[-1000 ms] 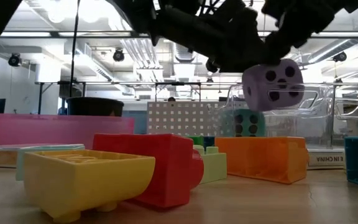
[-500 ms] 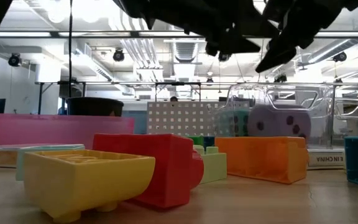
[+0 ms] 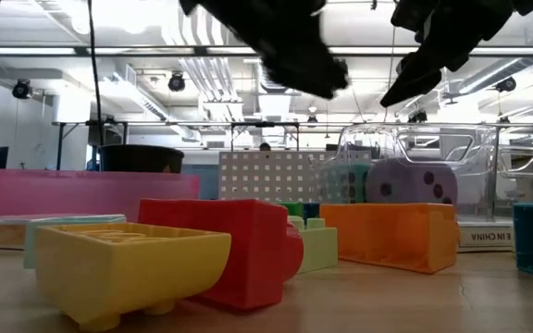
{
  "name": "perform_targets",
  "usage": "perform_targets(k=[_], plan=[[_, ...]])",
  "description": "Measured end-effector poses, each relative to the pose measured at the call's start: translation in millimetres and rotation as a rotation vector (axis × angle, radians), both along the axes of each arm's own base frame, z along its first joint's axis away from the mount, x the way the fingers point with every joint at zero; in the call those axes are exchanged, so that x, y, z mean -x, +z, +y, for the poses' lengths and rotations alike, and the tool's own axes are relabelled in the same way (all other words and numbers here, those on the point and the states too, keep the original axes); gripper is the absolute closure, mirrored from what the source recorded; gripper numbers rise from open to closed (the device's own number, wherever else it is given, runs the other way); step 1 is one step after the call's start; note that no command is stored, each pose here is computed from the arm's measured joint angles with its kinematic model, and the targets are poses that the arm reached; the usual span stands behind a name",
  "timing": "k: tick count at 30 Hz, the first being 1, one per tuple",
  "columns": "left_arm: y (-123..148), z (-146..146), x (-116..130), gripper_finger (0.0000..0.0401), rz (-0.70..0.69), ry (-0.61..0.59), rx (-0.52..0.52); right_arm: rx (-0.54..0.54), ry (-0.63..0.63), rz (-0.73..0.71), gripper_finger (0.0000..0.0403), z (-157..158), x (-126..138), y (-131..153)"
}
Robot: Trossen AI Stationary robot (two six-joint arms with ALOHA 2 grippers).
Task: Pick & Place Toys
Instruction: Put the yellow game card into the pink bin
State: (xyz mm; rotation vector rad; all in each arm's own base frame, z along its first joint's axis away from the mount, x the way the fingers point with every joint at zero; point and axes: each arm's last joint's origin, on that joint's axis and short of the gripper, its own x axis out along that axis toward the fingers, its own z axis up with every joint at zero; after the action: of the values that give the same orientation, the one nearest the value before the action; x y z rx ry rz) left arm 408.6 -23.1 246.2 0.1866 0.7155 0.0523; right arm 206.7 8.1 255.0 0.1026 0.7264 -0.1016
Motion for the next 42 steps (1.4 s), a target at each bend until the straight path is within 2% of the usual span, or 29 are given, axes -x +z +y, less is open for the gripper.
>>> perform_targets(k=[5, 9, 16, 21, 23, 27, 31, 39, 42], plan=[[12.5, 3.4, 27.0, 0.0015, 0.049, 0.074, -0.021, 0.004, 0.018, -0.005, 0.0025, 3.4, -8.0, -3.9], [2.9, 6.0, 57.4, 0.0015, -0.013, 0.123, 0.023, -0.005, 0.042, -0.044, 0.0025, 8.1, -18.6, -6.2], [-23.1, 5.0, 111.3, 0.0015, -0.229, 0.173, 0.145, -0.050, 0.136, -0.135, 0.0025, 21.9, -42.4, -12.7], [-17.9, 6.8, 132.6, 0.0015, -0.429, 0.178, 0.213, -0.049, 0.129, -0.172, 0.0025, 23.1, -59.9, -14.9], [-19.6, 7.0, 140.9, 0.0015, -0.446, 0.196, 0.265, -0.048, 0.129, -0.154, 0.0025, 23.9, -66.0, -17.6], [-23.6, 7.7, 152.4, 0.0015, -0.451, 0.223, 0.321, -0.047, 0.128, -0.129, 0.0025, 25.5, -78.9, -22.4], [-33.0, 8.9, 157.6, 0.0015, -0.424, 0.241, 0.313, -0.048, 0.126, -0.100, 0.0025, 27.4, -93.1, -29.5], [-36.0, 9.6, 155.1, 0.0015, -0.419, 0.268, 0.303, -0.043, 0.125, 0.006, 0.0025, 30.7, -120.2, -31.1], [-35.9, 9.6, 154.9, 0.0015, -0.426, 0.288, 0.339, -0.040, 0.124, 0.055, 0.0025, 31.7, -127.9, -31.2]])
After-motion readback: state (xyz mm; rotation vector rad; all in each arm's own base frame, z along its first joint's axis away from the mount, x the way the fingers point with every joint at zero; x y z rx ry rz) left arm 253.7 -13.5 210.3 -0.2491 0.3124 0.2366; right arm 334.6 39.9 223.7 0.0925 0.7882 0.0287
